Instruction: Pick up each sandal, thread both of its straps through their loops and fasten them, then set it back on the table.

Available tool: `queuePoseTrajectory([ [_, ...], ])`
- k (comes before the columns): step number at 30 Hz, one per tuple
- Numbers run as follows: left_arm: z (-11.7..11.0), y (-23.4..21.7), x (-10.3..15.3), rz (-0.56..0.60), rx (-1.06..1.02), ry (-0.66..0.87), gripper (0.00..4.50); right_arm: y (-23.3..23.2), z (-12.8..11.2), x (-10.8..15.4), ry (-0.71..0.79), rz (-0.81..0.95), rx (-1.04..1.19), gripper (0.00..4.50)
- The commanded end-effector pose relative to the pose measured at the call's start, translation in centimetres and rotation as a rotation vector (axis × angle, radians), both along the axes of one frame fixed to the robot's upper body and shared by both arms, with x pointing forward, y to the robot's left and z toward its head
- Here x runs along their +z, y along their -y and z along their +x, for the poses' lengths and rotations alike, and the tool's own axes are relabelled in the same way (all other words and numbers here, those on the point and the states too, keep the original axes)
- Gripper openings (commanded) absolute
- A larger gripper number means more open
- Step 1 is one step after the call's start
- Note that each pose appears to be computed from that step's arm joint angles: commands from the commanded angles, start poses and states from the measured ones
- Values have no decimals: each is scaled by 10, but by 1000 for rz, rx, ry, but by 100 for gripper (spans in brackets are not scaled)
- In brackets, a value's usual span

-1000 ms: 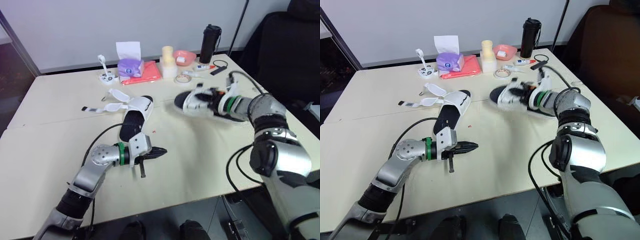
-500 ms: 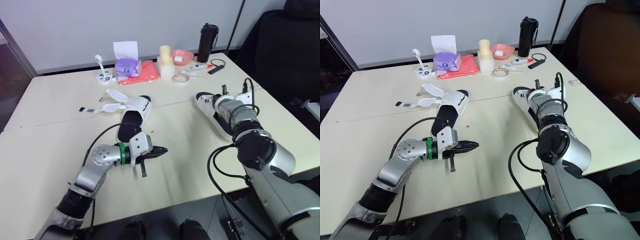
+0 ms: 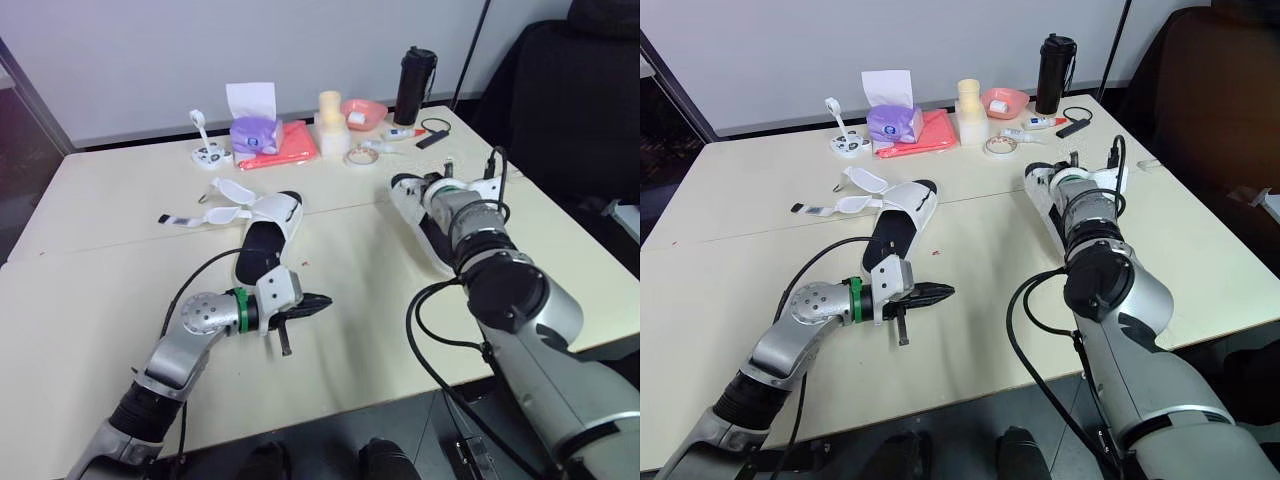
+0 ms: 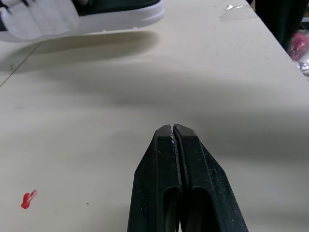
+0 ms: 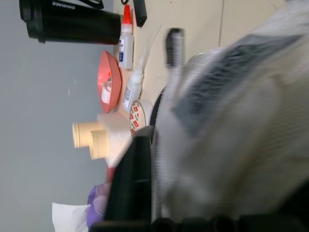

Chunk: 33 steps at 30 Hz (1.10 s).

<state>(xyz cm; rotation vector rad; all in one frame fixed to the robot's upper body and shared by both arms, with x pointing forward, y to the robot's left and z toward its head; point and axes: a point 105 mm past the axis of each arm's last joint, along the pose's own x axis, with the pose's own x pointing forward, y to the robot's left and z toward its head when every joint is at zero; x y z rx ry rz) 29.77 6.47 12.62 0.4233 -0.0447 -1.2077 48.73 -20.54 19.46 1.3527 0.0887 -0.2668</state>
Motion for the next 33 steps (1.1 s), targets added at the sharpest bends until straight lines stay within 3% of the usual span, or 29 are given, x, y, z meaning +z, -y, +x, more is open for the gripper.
queuePoseTrajectory([
  [1,-3,-1,12,-6,-5,52,0,2,0,3,11,17,-20,339],
  [3,-3,-1,12,-5,-6,52,0,2,0,2,8,13,-13,449],
  [14,-3,-1,9,-2,-12,52,0,-7,-6,34,-24,-77,139,449],
  [16,-3,0,10,-6,-13,53,0,-11,-17,33,-38,-103,174,449],
  [25,2,-1,16,-23,-6,60,0,-14,-105,17,-122,-160,215,449],
  [31,4,-2,16,-29,-2,57,0,-13,-125,17,-123,-205,293,449],
  [33,5,-4,17,-45,9,47,0,-25,-140,29,-56,-343,427,449],
])
